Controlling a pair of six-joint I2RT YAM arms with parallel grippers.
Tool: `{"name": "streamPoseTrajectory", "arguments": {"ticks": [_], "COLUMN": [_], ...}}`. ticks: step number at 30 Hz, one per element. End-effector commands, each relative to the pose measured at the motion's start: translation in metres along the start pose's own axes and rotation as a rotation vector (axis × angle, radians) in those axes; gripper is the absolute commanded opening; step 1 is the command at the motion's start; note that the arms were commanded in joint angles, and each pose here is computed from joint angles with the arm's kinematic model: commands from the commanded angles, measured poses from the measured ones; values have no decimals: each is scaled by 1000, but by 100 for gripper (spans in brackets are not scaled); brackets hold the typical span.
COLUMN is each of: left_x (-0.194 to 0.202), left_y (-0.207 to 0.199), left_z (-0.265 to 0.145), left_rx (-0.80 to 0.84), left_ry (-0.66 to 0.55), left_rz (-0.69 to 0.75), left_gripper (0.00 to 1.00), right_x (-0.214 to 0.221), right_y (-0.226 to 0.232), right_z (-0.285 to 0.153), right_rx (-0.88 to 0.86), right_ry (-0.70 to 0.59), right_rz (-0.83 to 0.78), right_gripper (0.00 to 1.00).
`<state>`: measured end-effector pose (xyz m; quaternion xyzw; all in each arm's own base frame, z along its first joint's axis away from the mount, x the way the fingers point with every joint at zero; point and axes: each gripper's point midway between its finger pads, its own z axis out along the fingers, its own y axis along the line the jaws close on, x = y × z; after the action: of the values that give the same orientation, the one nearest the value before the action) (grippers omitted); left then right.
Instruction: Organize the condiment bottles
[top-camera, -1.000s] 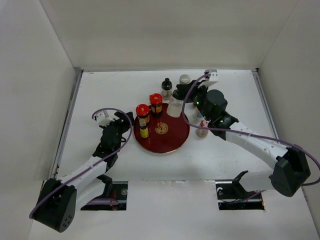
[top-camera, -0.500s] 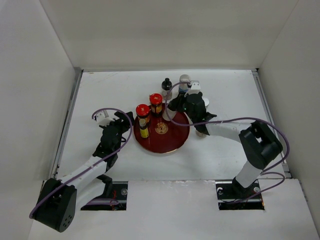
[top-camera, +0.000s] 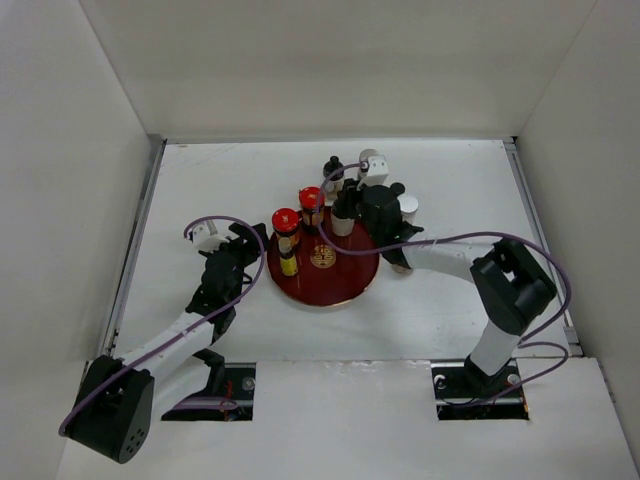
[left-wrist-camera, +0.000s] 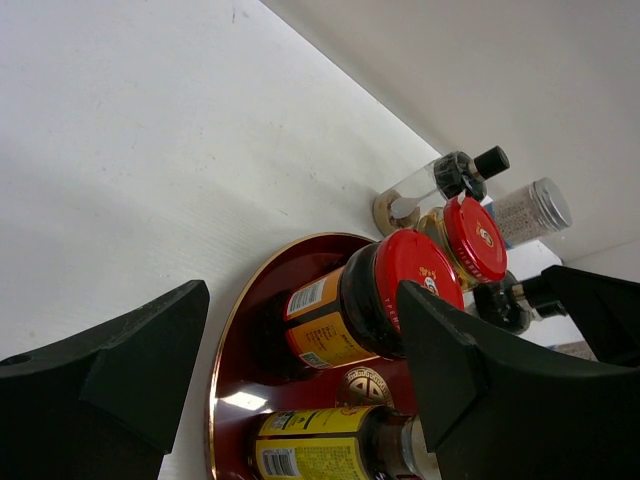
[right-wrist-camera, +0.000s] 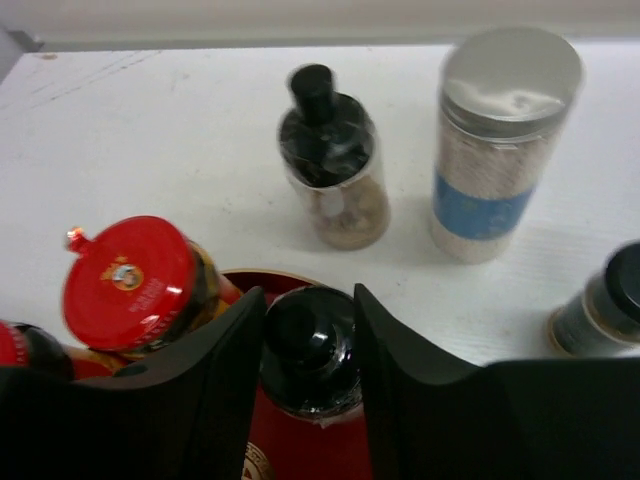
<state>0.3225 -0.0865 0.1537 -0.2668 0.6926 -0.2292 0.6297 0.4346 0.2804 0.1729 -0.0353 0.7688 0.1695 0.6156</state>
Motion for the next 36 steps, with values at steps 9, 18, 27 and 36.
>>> {"name": "streamPoseTrajectory", "arguments": {"ticks": [9, 18, 27, 36], "left_x": [-8, -9, -8, -10], "left_y": [-11, -7, -5, -5], "left_z": [3, 2, 3, 3], "left_rx": [40, 33, 28, 26], "left_ry": [-30, -35, -35, -40], "left_rz": [-40, -41, -37, -40], "left_gripper": [74, 74, 74, 75], "right_x": [-58, -79, -72, -41], "right_y": [37, 48, 23, 17], "right_z": [-8, 44, 93, 120], "right_rx": [-73, -171, -90, -84], "right_ry": [-153, -2, 46, 110], "right_rz": [-4, 11, -3, -23], "right_gripper": [68, 61, 65, 62]}}
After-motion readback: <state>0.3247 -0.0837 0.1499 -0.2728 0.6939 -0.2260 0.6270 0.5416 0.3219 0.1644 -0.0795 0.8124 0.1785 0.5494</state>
